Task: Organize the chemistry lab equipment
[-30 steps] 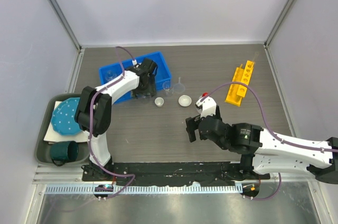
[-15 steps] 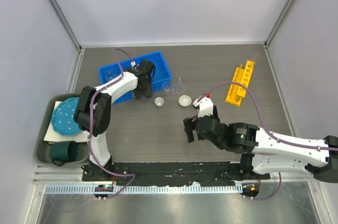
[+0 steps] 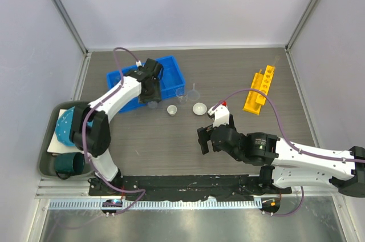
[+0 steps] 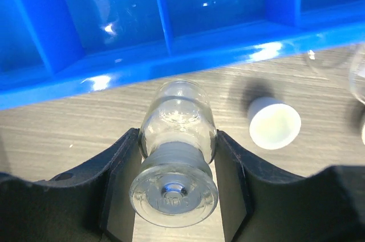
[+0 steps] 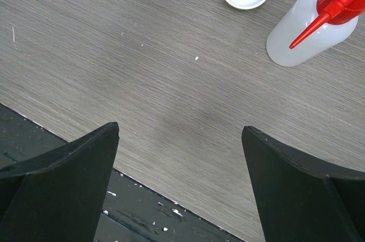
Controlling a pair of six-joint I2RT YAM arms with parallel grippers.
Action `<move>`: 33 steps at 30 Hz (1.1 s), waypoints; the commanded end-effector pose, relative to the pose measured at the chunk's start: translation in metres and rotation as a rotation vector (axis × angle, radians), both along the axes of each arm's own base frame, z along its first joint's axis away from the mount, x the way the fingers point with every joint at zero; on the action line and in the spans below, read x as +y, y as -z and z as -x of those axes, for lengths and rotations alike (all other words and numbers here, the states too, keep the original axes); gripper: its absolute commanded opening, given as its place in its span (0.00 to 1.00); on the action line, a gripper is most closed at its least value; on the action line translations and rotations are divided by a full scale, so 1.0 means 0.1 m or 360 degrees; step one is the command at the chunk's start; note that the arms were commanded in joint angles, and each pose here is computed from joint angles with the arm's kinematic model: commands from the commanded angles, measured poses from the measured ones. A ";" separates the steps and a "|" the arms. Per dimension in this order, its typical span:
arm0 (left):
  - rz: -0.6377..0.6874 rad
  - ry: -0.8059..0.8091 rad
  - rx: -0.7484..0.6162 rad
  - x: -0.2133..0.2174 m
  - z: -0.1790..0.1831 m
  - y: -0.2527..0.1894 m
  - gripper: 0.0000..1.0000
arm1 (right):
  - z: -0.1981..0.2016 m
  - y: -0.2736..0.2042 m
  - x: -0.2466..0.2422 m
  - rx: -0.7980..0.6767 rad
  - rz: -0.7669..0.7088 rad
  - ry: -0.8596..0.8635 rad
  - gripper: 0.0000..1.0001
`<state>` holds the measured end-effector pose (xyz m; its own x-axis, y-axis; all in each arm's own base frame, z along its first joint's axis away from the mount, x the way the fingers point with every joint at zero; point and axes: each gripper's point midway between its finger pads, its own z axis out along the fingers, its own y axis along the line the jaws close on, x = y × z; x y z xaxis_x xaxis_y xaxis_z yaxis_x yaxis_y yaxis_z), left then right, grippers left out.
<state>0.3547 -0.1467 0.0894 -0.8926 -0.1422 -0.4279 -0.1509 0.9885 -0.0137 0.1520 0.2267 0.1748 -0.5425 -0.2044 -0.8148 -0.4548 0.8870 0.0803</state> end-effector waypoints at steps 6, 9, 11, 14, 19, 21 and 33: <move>-0.0028 -0.0066 -0.0347 0.27 -0.03 -1.16 0.01 | 0.01 -0.17 0.11 -0.0017 -0.0136 -0.0011 0.95; -0.0049 -0.0114 -0.0343 0.42 -0.07 -1.21 0.01 | 0.03 -0.17 0.12 -0.0011 -0.0145 -0.0015 0.95; -0.0064 -0.0159 -0.0338 0.55 -0.12 -1.19 0.01 | 0.03 -0.16 0.11 -0.0012 -0.0145 -0.0018 0.95; -0.0081 -0.0233 -0.0299 0.75 -0.21 -1.11 0.00 | 0.04 -0.15 0.08 -0.0016 -0.0150 -0.0016 0.95; -0.0050 -0.0364 -0.0247 1.07 -0.35 -0.96 0.00 | 0.07 -0.07 0.05 0.0006 -0.0150 -0.0020 0.95; -0.0028 -0.0399 -0.0240 1.16 -0.40 -0.92 0.00 | 0.07 -0.04 0.05 0.0009 -0.0143 -0.0018 0.95; -0.0022 -0.0464 -0.0049 1.33 -0.63 -0.25 0.00 | 0.07 0.04 0.05 0.0013 -0.0114 -0.0012 0.95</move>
<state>0.3985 -0.0131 0.1197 -0.8130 -0.3822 -0.4393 -0.4371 0.8990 0.0269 0.1428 0.2244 0.1630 -0.5579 -0.1996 -0.8055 -0.4714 0.8751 0.1097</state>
